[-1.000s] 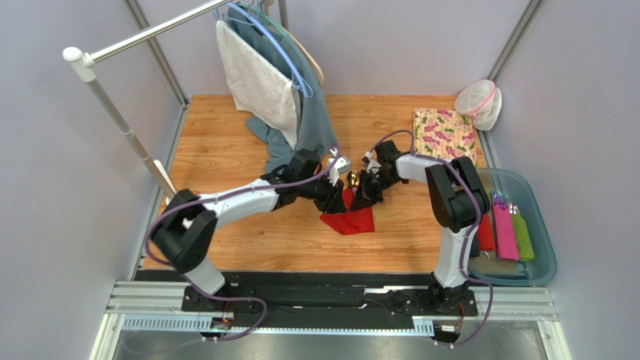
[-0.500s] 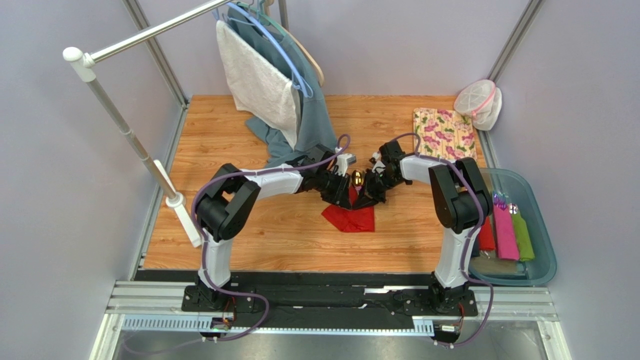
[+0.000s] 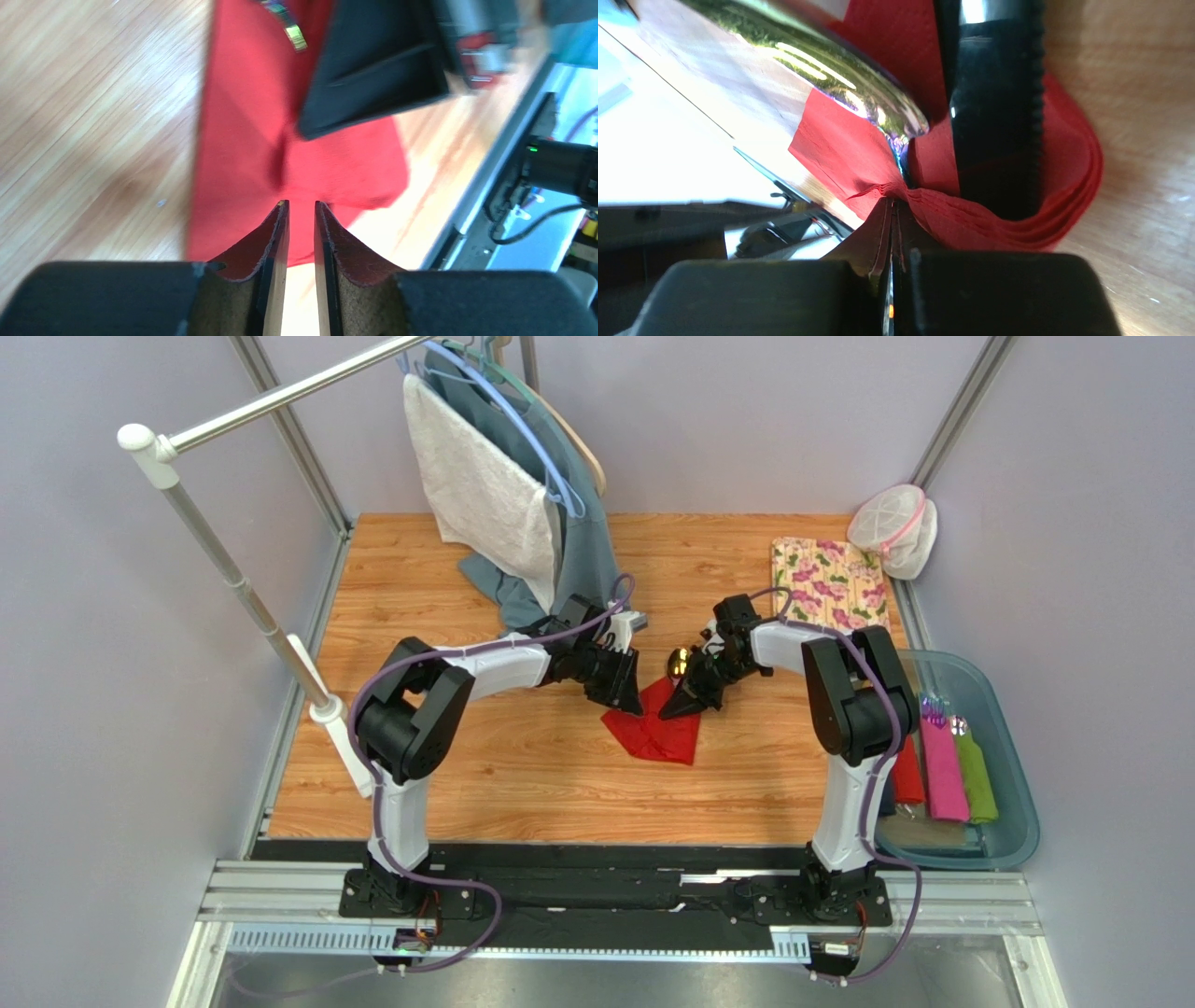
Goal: Place the utensils on the paper napkin and roll it up
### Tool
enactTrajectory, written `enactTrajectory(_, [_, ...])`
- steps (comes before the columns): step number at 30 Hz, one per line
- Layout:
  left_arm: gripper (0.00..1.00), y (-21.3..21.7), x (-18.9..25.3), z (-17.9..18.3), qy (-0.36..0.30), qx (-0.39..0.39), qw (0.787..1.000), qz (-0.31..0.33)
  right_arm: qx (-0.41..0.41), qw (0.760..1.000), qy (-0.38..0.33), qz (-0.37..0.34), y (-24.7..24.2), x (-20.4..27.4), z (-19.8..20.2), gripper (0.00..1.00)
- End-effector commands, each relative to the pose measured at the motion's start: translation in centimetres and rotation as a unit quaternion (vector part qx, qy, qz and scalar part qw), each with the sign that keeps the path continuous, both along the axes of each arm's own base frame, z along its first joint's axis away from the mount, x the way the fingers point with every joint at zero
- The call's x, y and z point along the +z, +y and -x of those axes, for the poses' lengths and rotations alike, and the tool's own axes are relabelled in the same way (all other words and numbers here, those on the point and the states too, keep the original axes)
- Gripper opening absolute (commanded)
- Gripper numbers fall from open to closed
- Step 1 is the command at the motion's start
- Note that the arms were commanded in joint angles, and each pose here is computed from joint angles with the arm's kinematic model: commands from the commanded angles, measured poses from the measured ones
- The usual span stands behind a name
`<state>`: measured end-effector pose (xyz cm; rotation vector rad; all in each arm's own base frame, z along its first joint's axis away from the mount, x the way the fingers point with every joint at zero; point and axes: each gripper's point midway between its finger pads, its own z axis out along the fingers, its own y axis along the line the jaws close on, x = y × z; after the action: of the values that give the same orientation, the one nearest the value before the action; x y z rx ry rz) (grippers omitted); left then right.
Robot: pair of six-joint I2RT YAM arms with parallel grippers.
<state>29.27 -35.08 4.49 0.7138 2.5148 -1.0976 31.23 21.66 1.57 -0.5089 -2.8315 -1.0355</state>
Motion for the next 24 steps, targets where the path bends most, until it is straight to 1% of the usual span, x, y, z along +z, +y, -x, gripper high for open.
enactTrajectory(1, [0.29, -1.9, 3.6, -0.1, -0.026, -0.028, 0.997, 0.063, -0.045, 0.993, -0.014, 0.112, -3.1, -5.1, -2.0, 0.00])
enactTrajectory(5, [0.29, -2.9, 3.5, -0.1, -0.008, -0.017, 0.997, 0.073, -0.051, 0.994, -0.016, 0.099, -2.6, -4.5, -2.2, 0.00])
enactTrajectory(14, [0.26, -2.7, -0.7, -0.5, 0.044, 0.011, 0.999, 0.024, -0.048, 0.995, -0.027, 0.081, -2.2, -3.3, -2.6, 0.00])
enactTrajectory(16, [0.24, -2.4, -1.3, -0.5, 0.045, 0.018, 0.999, 0.010, -0.045, 0.996, -0.030, 0.074, -1.9, -2.9, -2.8, 0.00])
enactTrajectory(20, [0.18, -0.9, -3.1, -0.4, 0.065, 0.037, 0.997, -0.028, -0.029, 0.996, -0.066, 0.044, -1.0, -0.1, -3.8, 0.00])
enactTrajectory(21, [0.17, -0.6, -3.4, -0.3, 0.070, 0.039, 0.996, -0.032, -0.027, 0.995, -0.084, 0.039, -1.0, 1.3, -4.3, 0.00])
enactTrajectory(22, [0.15, -0.5, -3.5, -0.3, 0.070, 0.040, 0.996, -0.034, -0.023, 0.995, -0.088, 0.038, -0.9, 2.1, -4.3, 0.01])
enactTrajectory(24, [0.13, -0.5, -3.6, -0.3, 0.071, 0.037, 0.996, -0.037, -0.011, 0.991, -0.128, 0.033, -1.0, 5.0, -5.4, 0.02])
